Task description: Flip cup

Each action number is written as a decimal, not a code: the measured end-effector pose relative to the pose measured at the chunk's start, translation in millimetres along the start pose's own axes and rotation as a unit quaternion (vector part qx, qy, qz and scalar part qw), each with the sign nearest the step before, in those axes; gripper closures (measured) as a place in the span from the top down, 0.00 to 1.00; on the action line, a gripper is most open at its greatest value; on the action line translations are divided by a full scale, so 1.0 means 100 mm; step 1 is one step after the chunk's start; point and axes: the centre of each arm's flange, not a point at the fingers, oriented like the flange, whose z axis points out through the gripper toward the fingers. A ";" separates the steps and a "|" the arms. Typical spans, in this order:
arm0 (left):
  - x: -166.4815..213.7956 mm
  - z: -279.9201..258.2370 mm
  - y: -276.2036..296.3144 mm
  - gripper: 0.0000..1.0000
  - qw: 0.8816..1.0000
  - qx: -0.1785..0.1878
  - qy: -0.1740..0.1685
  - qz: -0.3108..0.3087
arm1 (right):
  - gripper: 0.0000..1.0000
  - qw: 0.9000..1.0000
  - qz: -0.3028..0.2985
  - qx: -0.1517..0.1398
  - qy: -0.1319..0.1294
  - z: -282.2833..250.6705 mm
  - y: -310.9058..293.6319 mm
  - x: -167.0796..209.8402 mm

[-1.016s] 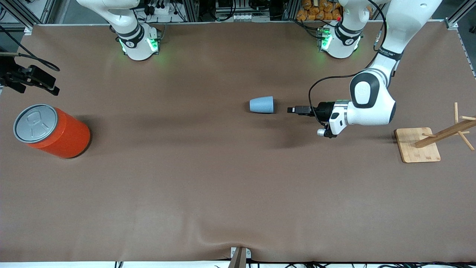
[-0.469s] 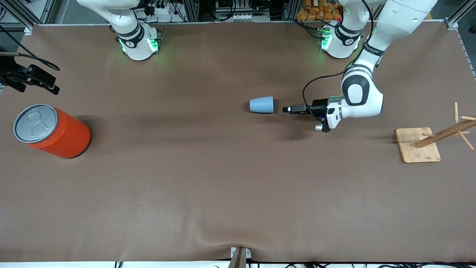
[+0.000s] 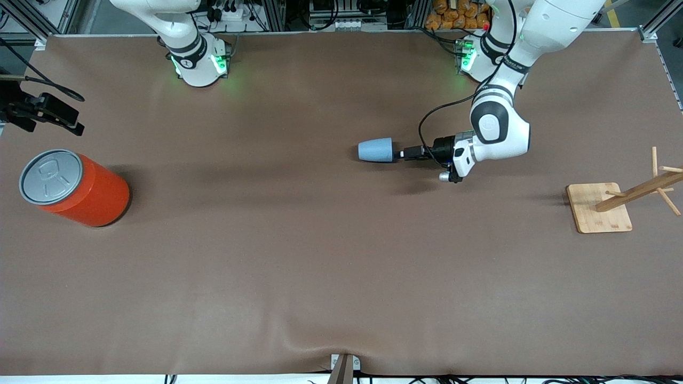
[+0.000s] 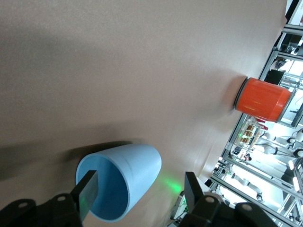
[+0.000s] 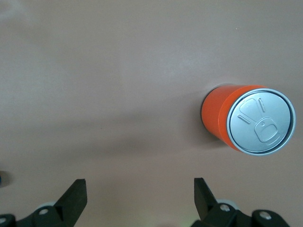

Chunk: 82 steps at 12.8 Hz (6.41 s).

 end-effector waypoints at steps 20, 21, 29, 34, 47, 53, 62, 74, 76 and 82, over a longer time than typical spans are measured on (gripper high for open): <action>-0.01 0.38 0.16 0.07 0.999 -0.028 0.010 -0.025 | 1.00 1.000 0.000 0.000 0.000 0.00 0.00 0.00; 0.11 0.32 0.32 0.06 0.999 -0.033 0.019 -0.039 | 1.00 1.000 -0.001 0.000 0.000 0.00 0.00 0.00; 1.13 -0.92 1.77 0.06 0.989 0.074 0.105 -0.071 | 1.00 1.000 -0.002 0.000 0.000 0.00 -0.01 0.00; 1.45 -1.70 1.67 0.06 0.947 0.270 0.173 0.008 | 1.00 1.000 -0.002 0.000 -0.001 0.00 -0.01 0.00; 1.64 -2.07 0.64 0.06 0.886 0.410 0.208 0.056 | 1.00 1.000 -0.001 0.000 -0.001 0.00 -0.01 0.00; 1.64 -2.09 0.67 0.64 0.887 0.411 0.206 0.045 | 1.00 1.000 -0.001 0.000 -0.001 0.00 -0.01 0.00; 1.17 -3.03 2.20 1.00 0.869 0.453 0.186 0.068 | 1.00 1.000 -0.001 0.000 -0.001 0.00 -0.01 0.00; -0.11 -3.73 3.62 1.00 0.843 0.486 0.191 0.130 | 1.00 1.000 -0.002 0.000 -0.001 0.00 -0.02 0.00; -0.27 -3.81 3.75 1.00 0.839 0.489 0.193 0.140 | 1.00 1.000 -0.002 0.000 -0.001 0.00 -0.02 0.00; -0.27 -4.21 3.40 1.00 0.852 0.482 0.162 0.121 | 1.00 1.000 -0.002 0.000 -0.001 0.00 -0.02 0.00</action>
